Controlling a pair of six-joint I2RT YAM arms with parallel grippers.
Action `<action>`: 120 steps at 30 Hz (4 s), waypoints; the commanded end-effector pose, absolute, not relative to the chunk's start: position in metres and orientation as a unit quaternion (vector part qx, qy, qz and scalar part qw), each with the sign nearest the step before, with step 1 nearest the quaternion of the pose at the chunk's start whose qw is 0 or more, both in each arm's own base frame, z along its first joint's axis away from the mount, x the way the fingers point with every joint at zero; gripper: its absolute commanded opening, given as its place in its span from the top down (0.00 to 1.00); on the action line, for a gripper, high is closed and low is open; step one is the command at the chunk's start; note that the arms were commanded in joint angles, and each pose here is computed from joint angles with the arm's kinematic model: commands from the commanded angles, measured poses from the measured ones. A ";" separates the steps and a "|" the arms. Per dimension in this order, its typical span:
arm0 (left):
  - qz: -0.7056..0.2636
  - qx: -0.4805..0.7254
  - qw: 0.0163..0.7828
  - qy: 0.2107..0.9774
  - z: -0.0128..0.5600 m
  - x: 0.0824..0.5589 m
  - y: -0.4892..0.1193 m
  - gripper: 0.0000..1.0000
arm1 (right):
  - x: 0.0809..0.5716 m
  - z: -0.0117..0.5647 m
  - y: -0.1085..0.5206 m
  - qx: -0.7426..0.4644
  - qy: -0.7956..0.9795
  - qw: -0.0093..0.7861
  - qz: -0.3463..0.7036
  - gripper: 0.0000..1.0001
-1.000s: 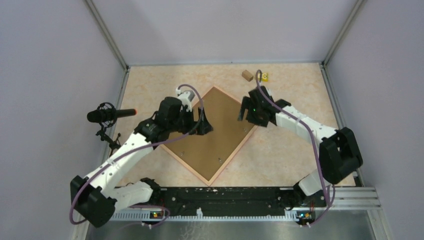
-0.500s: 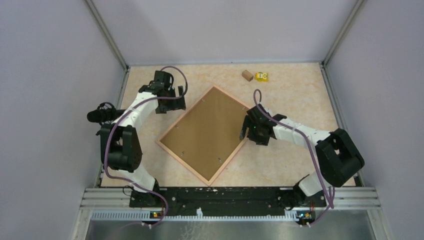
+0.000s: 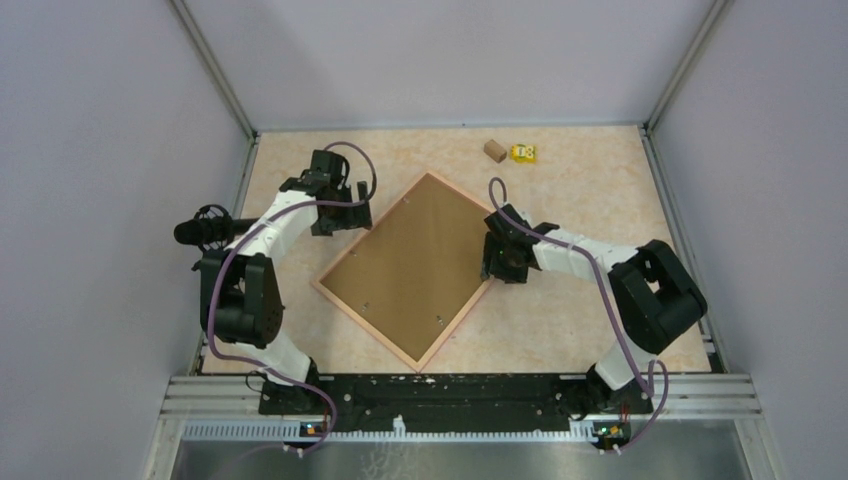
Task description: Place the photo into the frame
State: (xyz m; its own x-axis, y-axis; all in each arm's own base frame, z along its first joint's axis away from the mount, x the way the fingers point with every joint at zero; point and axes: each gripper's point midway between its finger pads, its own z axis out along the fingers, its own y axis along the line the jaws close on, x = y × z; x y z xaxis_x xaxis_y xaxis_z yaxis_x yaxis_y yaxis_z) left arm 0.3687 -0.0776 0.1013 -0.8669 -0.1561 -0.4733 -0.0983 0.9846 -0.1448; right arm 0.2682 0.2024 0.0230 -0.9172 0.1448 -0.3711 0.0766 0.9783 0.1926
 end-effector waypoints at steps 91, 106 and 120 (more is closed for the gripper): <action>-0.152 -0.048 0.119 0.980 0.030 0.325 -0.106 0.62 | 0.358 0.004 0.170 0.156 0.966 0.204 -0.009 0.90; -0.201 -0.067 0.094 0.973 0.026 0.309 -0.122 0.62 | 0.385 0.026 0.198 0.082 0.968 0.230 0.064 0.69; -0.200 -0.079 0.078 0.973 0.017 0.278 -0.118 0.62 | 0.418 0.051 0.201 -0.014 0.960 0.276 0.044 0.20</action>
